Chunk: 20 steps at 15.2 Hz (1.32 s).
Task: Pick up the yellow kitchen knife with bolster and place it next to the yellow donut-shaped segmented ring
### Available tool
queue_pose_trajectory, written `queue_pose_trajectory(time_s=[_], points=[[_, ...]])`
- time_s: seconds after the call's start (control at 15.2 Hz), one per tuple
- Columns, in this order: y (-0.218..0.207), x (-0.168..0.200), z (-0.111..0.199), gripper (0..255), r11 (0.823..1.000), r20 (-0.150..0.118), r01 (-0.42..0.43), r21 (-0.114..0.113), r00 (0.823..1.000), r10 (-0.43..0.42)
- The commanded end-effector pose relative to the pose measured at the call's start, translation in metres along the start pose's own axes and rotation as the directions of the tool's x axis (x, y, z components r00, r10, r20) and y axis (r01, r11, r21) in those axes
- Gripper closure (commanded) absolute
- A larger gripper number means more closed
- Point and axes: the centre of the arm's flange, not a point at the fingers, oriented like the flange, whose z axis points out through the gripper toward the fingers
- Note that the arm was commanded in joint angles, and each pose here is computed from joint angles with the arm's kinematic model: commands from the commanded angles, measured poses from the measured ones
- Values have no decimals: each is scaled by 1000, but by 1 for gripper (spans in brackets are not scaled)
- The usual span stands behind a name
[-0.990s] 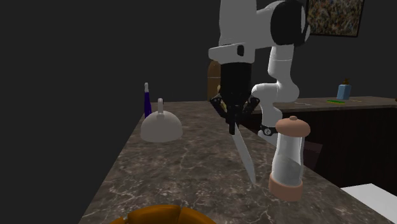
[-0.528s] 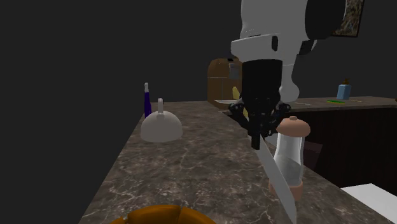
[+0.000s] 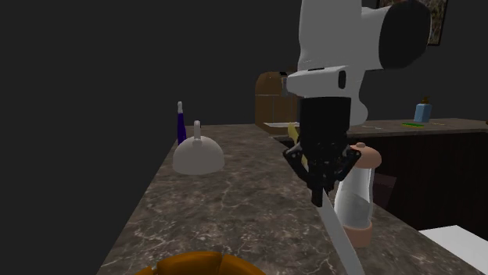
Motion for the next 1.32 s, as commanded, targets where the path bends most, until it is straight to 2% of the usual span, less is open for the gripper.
queue_pose_trajectory(time_s=[0.0, 0.73, 1.25], points=[[-1, -2, 13, 255, 1000, 3, 0, 2, 1000, 0], [-3, -9, 74, 255, 1000, 3, 0, 2, 1000, 0], [-3, -9, 74, 255, 1000, 3, 0, 2, 1000, 0]])
